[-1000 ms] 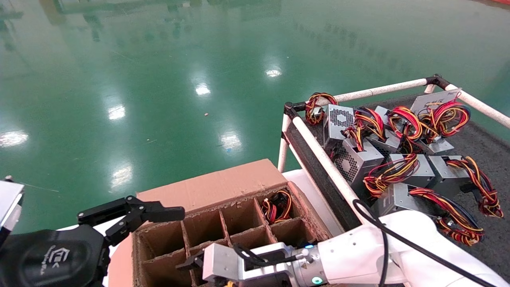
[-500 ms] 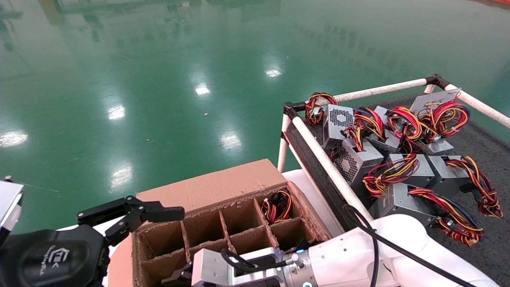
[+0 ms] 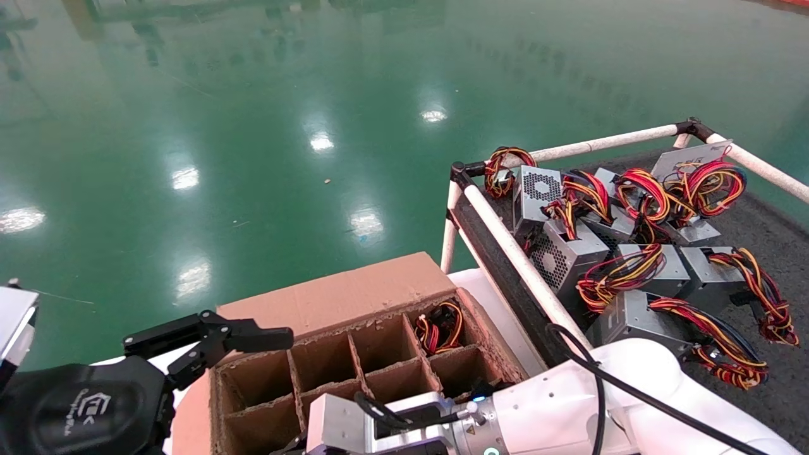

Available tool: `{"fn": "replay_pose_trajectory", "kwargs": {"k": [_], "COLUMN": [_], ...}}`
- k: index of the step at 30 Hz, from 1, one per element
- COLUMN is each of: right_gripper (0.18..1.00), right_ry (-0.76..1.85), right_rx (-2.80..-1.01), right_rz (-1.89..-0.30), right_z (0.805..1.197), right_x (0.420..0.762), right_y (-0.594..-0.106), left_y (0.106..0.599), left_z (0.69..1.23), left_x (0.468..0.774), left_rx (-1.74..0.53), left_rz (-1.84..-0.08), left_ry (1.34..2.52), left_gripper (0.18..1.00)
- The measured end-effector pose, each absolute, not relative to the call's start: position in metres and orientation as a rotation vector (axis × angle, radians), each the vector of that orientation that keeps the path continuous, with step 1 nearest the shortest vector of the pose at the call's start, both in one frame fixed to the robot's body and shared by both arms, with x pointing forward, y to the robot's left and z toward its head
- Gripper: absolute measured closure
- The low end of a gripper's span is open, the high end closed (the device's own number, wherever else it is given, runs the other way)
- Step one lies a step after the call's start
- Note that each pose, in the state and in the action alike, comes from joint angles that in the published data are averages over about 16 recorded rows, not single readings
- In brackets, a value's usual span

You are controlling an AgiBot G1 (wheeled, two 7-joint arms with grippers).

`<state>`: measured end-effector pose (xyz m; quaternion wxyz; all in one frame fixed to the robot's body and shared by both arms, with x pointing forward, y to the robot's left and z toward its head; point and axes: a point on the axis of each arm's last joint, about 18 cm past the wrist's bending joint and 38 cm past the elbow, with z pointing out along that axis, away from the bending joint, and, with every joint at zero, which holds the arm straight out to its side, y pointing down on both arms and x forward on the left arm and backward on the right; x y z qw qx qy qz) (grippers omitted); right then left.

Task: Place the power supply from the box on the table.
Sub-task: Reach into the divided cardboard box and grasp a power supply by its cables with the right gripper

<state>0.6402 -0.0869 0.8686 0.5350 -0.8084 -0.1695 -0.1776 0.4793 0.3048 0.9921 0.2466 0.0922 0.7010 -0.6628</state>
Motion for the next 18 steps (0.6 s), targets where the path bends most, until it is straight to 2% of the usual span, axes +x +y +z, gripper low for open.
{"fn": "replay_pose_trajectory", "kwargs": {"k": [6,12,18], "right_gripper": [0.876,0.922,0.932], "right_ry": [-0.374,-0.323,-0.266], "right_rx": [-1.889,-1.824,-1.74], "right_rz": [-0.363,-0.284,-0.205], "right_z": [0.874,0.883,0.896], "right_x": [0.634,0.627,0.619], "right_y": [-0.091,-0.097,-0.103], "left_y": [0.305,0.305,0.305], "left_z": [0.992,0.992,0.992], "left_x": [0.479,0.479,0.479], "left_rx": [0.251,0.251,0.251], "left_rz": [-1.808,-1.808,-1.808], "left_ry": [1.912,1.912,1.912], "left_gripper": [0.184,0.184,0.184]}}
